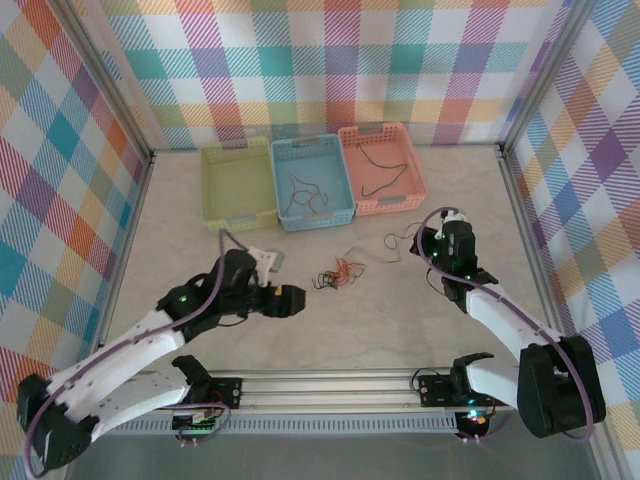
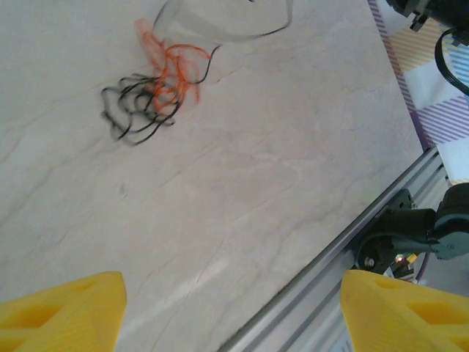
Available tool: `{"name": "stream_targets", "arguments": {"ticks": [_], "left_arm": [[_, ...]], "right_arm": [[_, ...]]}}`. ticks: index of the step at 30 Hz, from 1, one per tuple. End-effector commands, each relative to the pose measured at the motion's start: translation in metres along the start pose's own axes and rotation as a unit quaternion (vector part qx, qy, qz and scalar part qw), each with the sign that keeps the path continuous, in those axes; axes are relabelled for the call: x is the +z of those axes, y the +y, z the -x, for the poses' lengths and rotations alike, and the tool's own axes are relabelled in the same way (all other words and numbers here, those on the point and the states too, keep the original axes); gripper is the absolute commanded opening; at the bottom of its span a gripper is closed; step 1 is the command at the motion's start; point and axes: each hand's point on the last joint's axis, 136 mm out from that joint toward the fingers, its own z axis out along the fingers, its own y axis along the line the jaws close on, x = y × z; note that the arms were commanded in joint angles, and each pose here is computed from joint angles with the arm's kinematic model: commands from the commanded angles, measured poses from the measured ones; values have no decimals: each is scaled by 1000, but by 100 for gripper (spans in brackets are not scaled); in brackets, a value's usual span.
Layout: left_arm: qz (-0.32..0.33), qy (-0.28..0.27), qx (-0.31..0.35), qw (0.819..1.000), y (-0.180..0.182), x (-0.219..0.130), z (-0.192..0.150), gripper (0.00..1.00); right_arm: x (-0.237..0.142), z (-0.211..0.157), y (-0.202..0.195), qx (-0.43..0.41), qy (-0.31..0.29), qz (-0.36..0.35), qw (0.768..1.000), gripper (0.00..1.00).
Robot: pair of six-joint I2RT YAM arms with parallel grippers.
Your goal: Untangle the cables
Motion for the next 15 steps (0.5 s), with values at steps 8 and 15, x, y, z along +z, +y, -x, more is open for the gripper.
{"name": "stream_targets", "arguments": {"ticks": [8,15], "left_arm": [[-16,-90,-22,996,1,-47,5,82],[-61,-58,36,996,-46,6,52,78]], "right_arm": [[7,4,28,6,-9,90,996,0],[-11,4,79,-34,-5,237,971,0]]}}
